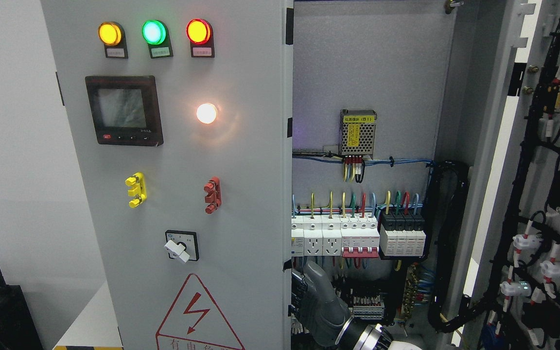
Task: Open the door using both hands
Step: 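Swing the indicator-light door outward with the right hand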
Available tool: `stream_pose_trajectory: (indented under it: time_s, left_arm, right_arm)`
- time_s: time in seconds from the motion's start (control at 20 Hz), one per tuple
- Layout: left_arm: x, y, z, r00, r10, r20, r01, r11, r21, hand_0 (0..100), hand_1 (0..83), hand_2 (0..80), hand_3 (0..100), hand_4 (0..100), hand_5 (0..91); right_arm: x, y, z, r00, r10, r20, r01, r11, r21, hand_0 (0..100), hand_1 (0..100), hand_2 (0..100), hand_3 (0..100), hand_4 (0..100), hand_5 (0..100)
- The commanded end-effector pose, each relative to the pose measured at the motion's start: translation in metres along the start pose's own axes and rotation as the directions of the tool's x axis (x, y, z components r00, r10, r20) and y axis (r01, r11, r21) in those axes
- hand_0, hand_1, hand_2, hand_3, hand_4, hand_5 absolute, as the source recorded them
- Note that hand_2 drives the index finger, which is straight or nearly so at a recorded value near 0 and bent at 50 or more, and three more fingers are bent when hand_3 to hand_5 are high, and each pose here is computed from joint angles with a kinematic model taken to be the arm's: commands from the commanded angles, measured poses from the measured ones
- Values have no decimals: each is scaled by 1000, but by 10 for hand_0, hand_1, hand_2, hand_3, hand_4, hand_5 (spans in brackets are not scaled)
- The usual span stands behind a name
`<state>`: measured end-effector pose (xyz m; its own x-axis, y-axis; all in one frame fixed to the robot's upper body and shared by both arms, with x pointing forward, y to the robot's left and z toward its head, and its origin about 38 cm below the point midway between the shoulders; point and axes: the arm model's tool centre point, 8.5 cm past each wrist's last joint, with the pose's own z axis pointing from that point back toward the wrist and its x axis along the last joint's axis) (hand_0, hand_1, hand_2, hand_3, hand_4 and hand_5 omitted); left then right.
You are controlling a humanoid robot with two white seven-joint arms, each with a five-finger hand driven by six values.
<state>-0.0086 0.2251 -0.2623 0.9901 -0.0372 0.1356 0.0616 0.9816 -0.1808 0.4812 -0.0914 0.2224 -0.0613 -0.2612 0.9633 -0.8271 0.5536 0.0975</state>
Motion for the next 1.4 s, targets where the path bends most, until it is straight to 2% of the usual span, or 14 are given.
stream_pose_trajectory:
  time_s: [0.0,0.55,1.35]
  left_arm:
    - [0,0,0,1000,1,-1,-1,1000,0,0,0,0,0,43,0]
    - [0,0,0,1000,-1,0,1,1000,0,0,0,0,0,43,0]
    - [0,0,0,1000,1,1,-1,1000,0,0,0,0,0,43,0]
  right_arm:
    - [1,7,-2,1000,-20,12,19,999,29,0,0,0,0,0,0]
    - [1,17,-6,1000,-22,15,21,998,60,0,0,0,0,0,0]
    - [5,46,-6,997,-42,57,34,991,127,0,0,0,0,0,0]
